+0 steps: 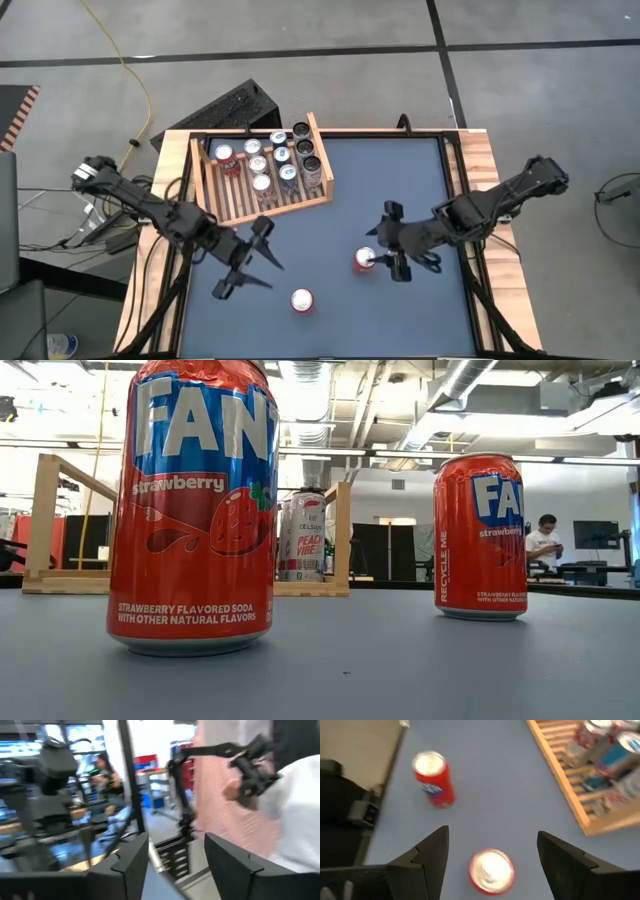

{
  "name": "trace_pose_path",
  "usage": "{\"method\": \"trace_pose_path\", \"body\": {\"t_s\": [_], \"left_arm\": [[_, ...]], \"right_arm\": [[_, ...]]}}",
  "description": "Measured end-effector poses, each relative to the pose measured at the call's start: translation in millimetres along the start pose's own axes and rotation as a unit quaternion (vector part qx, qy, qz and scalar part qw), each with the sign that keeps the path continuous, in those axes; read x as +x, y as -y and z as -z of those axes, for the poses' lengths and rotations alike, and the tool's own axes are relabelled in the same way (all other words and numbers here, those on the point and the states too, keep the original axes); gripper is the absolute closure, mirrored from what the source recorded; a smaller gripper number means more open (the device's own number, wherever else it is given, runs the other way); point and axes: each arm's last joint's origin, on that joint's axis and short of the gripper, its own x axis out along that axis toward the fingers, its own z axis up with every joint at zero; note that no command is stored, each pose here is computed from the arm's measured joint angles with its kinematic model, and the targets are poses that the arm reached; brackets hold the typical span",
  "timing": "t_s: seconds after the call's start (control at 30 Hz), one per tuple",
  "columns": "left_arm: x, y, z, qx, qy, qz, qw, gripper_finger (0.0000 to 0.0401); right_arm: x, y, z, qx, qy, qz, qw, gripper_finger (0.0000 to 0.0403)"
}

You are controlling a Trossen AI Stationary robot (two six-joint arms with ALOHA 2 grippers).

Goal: Place canned beverage on shelf
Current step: Put the left red soda can on the shelf aligned with the other red soda can

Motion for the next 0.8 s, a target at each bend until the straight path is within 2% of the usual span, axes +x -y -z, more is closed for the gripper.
{"method": "trace_pose_path", "body": {"t_s": [0.13,0.33,0.43,0.53,0.6,0.8], "left_arm": [[9,10,6,-0.027,0.011,0.035,0.999,0.0205],[18,30,21,-0.051,-0.028,0.046,0.997,0.0204],[18,39,29,-0.051,-0.074,0.008,0.996,0.0204],[15,44,38,-0.054,-0.125,-0.056,0.989,0.0204],[14,46,40,-0.07,-0.134,-0.089,0.984,0.0204],[17,57,56,-0.071,-0.176,-0.121,0.974,0.0204]], "right_arm": [[-4,-18,-5,-0.002,0.008,-0.019,1.0,0.0127],[-8,-38,3,0.009,0.015,-0.008,1.0,0.0127],[-9,-47,9,0.013,0.011,0.005,1.0,0.0127],[-13,-52,11,0.021,0.018,0.009,1.0,0.0127],[-14,-54,12,0.027,0.02,0.008,0.999,0.0127],[-14,-54,12,0.035,0.033,0.029,0.998,0.0127]]}}
